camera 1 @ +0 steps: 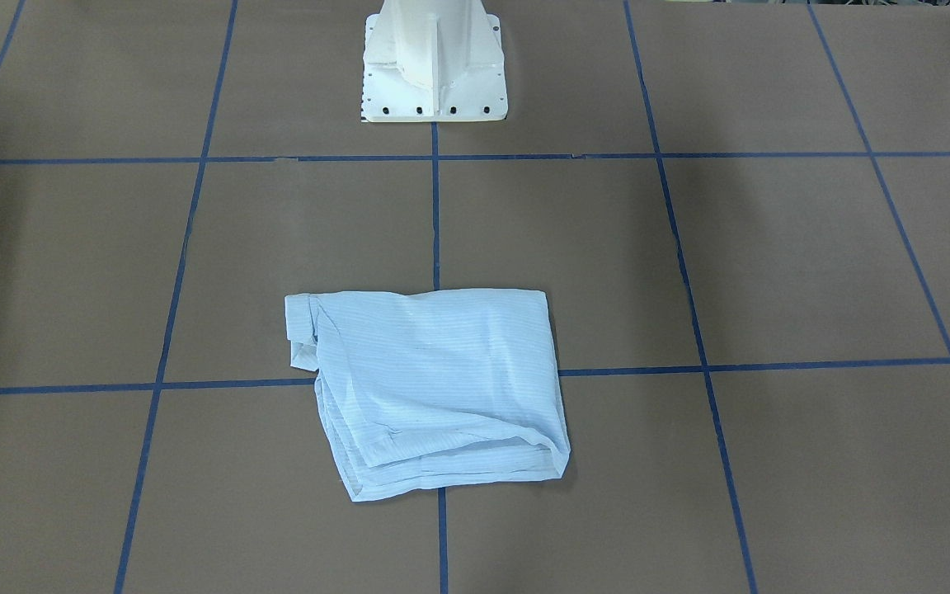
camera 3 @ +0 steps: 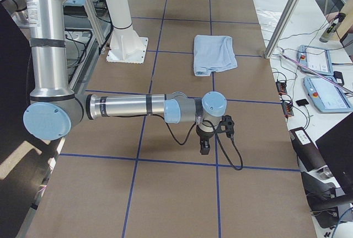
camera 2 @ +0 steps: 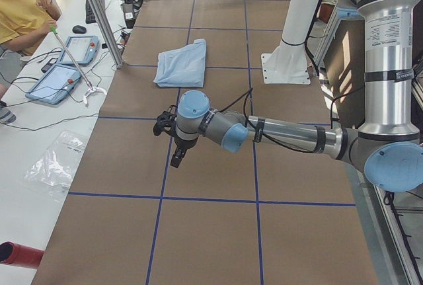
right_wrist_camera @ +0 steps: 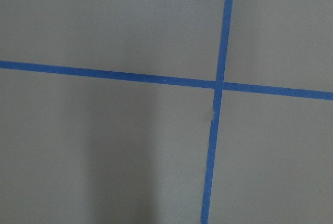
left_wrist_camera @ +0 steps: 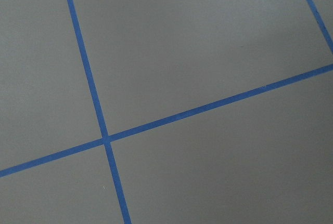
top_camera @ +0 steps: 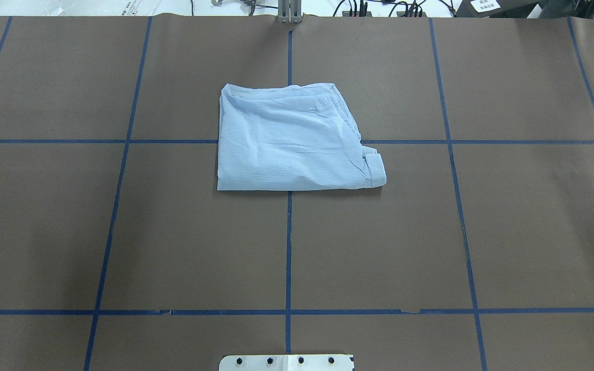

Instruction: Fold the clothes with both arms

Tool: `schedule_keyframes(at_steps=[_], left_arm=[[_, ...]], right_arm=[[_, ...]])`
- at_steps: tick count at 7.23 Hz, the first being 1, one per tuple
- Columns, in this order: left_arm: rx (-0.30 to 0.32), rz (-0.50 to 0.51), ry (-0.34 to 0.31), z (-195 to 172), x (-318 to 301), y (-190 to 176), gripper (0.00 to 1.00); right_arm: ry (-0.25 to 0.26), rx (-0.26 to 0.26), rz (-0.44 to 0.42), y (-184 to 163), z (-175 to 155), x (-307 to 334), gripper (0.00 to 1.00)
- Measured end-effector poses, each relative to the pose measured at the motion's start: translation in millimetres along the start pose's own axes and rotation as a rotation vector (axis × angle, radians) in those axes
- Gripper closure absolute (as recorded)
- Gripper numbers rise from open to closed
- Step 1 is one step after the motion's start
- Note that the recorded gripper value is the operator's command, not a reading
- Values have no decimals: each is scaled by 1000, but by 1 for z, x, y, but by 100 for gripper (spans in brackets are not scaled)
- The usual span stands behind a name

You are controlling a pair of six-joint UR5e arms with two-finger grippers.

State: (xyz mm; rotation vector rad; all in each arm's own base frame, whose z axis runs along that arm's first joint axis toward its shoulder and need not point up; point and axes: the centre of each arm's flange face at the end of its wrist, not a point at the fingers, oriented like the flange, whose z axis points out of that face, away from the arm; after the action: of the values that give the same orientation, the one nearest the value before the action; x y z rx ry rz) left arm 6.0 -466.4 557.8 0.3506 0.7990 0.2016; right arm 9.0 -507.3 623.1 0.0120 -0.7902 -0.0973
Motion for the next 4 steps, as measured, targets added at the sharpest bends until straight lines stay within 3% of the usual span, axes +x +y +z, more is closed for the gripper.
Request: schedule_keyframes(at_steps=[4], left_arm=[[-33,-38,59,5,-7,20,0]], right_arm=[[16,20,-33,-4,-5,-11,0]])
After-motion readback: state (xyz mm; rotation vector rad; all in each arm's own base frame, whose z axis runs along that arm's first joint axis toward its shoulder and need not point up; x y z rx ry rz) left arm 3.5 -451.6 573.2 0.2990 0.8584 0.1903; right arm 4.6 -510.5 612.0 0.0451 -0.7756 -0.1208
